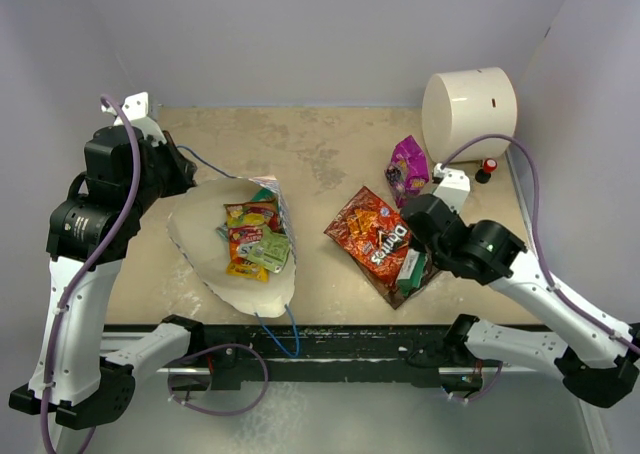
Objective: Take the snacks out of the paper bag
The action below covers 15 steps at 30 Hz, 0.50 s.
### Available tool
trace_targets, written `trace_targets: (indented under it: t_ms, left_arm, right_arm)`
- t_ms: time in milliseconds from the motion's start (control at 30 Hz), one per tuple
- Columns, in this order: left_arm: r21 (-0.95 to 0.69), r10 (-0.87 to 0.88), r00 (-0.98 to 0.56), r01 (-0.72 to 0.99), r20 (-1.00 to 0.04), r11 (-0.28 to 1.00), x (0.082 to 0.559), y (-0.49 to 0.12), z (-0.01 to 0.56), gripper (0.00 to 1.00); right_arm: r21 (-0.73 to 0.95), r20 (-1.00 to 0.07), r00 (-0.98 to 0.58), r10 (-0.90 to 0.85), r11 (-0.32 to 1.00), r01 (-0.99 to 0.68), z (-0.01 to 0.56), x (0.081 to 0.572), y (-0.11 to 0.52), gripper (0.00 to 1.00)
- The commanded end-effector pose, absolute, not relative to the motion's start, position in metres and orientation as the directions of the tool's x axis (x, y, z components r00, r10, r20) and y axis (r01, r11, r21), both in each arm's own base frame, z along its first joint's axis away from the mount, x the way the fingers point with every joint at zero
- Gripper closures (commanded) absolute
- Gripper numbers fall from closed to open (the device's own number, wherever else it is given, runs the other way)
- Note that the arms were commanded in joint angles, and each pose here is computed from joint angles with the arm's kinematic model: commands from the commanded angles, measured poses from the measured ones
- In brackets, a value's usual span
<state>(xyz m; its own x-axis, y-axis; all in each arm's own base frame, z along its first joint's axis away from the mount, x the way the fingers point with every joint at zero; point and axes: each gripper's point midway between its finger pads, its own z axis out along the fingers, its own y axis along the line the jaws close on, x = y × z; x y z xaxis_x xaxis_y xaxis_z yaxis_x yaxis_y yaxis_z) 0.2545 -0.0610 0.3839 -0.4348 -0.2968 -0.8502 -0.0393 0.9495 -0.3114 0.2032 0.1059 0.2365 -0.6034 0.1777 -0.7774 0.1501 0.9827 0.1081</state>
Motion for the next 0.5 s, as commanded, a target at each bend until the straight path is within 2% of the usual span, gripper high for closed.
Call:
trace_targets:
  t_ms: [0,467]
  left_arm:
    - [-0.323,-0.3,-0.38,-0.002,-0.875,0.946,0.256,-0.063,0.405,1.0]
    - [-0.298,-0.292,-0.374,-0.043,-0.88,0.954,0.243,-0.051,0.405,1.0]
  right_arm:
    - [0.157,-0.796,-0.554,0.241,0.968,0.196,0.24,0.224,0.12,1.0]
    - [0.21,-0.737,-0.599,0.314,0.948,0.238,0.213,0.274,0.147,1.0]
